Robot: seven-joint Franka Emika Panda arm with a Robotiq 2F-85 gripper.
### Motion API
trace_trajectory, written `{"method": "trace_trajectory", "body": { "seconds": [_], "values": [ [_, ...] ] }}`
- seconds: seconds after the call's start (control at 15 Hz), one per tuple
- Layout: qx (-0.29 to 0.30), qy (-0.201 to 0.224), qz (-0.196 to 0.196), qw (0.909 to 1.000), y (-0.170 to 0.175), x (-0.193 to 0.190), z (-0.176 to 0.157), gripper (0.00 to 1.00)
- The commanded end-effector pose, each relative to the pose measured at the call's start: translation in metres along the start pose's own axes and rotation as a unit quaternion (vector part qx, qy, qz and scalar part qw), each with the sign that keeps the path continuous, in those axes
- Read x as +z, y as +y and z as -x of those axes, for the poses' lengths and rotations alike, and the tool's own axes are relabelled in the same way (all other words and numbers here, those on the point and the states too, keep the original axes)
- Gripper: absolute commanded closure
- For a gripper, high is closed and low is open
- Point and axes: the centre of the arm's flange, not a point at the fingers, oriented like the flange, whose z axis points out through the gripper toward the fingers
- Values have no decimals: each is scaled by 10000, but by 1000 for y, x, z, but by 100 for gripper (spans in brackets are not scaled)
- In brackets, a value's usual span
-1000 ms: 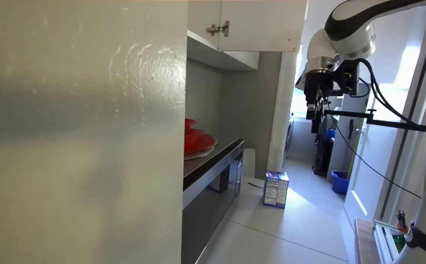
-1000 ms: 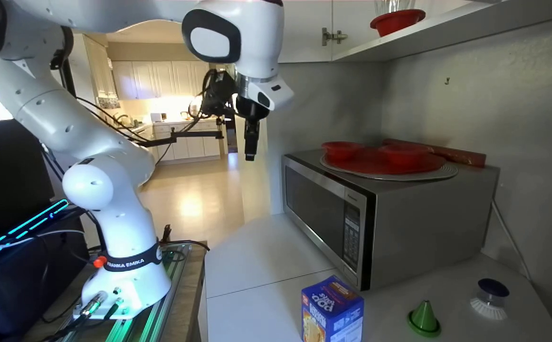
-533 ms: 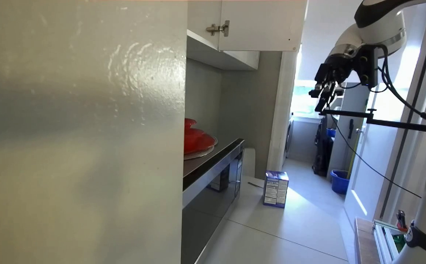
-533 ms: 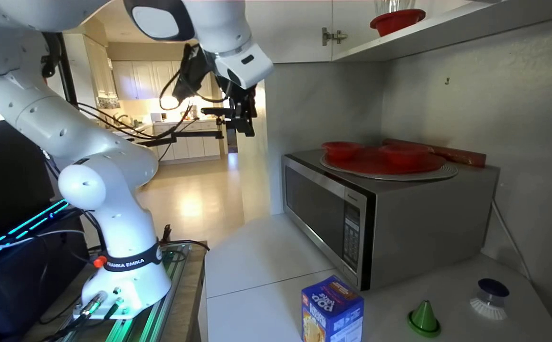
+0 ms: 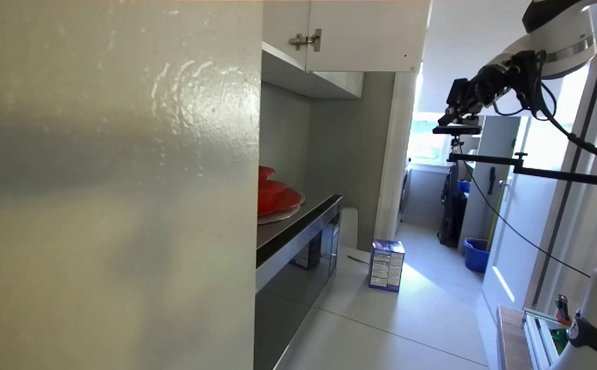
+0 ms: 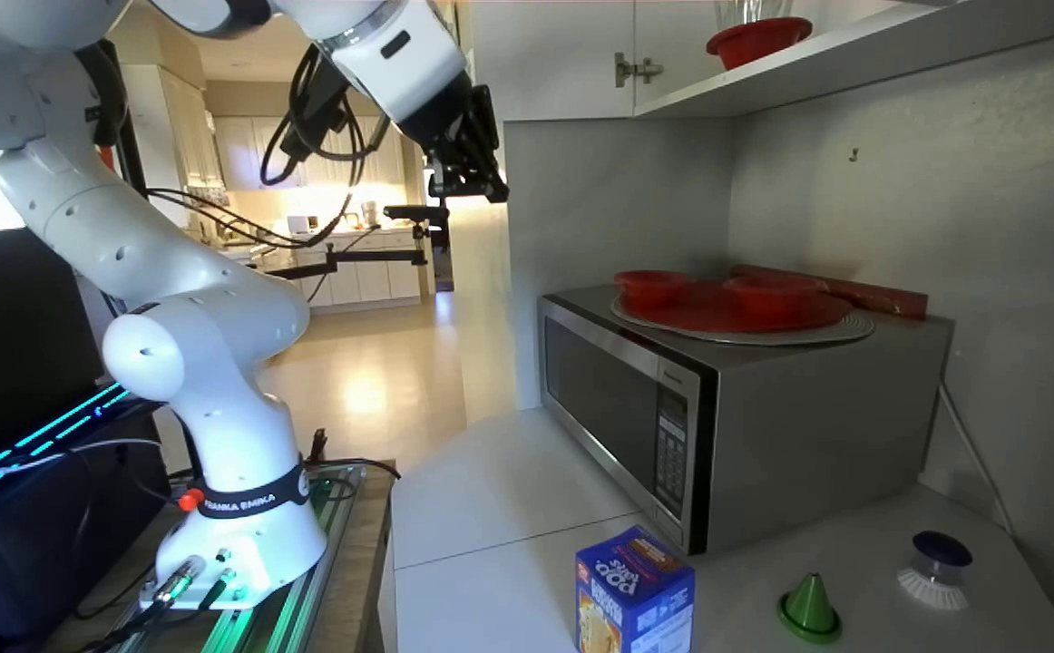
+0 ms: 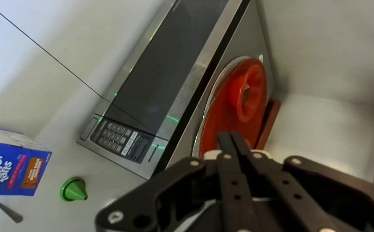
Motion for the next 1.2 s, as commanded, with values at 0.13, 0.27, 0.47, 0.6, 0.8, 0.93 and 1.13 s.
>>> {"method": "trace_trajectory", "body": {
  "seconds": [0.13,0.27,0.47,0.6,0.8,0.93,1.13],
  "values": [
    [772,810,-272,9933,-8,-41,-25,100],
    [1054,1139,-287,9875,-11,-56,-34,100],
    [1489,1635,-177,9751,-10,-75,-50,100],
    [1817,1947,-119,9638,-4,-86,-62,100],
    [2272,2296,-143,9463,3,-102,-77,100],
    [2555,2493,-189,9339,6,-114,-86,100],
    [2801,2691,-324,9209,7,-133,-92,100]
  ]
}}
